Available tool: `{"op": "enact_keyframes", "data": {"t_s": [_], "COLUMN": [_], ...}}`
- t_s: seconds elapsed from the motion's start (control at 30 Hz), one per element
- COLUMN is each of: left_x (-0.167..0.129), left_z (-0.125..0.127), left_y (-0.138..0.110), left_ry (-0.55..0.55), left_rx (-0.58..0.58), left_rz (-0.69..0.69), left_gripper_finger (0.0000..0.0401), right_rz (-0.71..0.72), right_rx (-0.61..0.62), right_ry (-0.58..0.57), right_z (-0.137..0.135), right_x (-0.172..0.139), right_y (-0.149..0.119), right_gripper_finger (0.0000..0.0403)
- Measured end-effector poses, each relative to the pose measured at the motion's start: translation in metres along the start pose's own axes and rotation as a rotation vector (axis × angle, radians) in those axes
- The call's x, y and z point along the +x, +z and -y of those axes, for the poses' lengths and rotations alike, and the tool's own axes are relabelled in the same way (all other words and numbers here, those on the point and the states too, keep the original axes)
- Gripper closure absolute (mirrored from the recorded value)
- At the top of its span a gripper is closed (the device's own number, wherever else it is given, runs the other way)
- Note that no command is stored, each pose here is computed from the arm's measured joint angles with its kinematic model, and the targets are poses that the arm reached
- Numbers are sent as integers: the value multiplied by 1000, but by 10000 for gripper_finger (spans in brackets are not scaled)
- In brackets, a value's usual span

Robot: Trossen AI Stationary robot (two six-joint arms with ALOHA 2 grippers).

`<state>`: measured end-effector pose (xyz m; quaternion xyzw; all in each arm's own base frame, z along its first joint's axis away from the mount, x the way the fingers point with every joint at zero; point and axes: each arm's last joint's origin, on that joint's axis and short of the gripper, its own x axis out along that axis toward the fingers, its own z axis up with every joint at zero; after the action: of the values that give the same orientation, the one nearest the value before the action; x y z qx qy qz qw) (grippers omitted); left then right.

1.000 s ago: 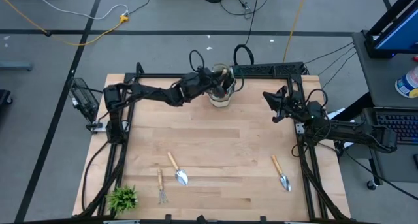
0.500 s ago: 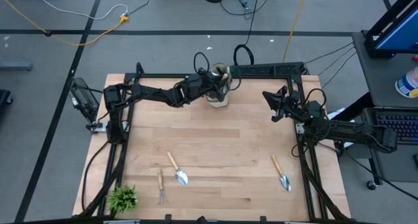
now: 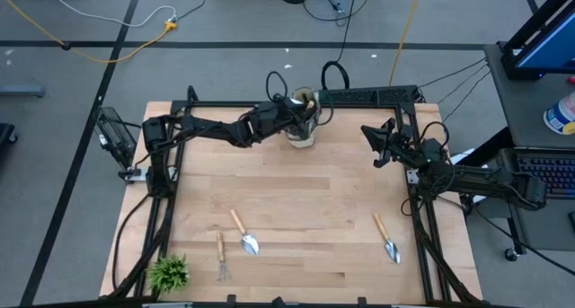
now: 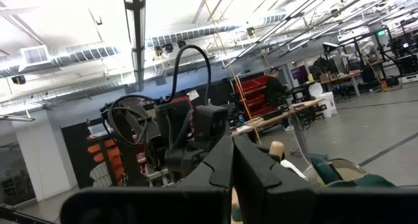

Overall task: Pick & Place Garden tools in Gardening bag
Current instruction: Put the top hand rake into the gardening bag

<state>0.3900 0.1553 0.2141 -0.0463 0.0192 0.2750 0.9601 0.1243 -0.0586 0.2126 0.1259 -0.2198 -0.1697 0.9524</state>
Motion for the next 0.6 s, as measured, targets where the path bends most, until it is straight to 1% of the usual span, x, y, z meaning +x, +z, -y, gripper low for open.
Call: {"op": "enact_keyframes", "data": {"t_s": [0.17,0.43,0.6], "left_x": [0,0,0], "left_z": [-2,-2,-5], "left_y": [-1,-1,1], "left_ry": [49,64,158], "left_rx": [1,5,-2], "left_rz": [-8,-7,22], "left_gripper_finger": [320,318,303], "right_rz": [0,0,0], "right_rx": [0,0,4], "right_ry": [0,0,0], "right_z": [0,0,0], "right_x": [0,0,0], "right_y": [0,0,0], "right_gripper_finger": [403,403,403]}}
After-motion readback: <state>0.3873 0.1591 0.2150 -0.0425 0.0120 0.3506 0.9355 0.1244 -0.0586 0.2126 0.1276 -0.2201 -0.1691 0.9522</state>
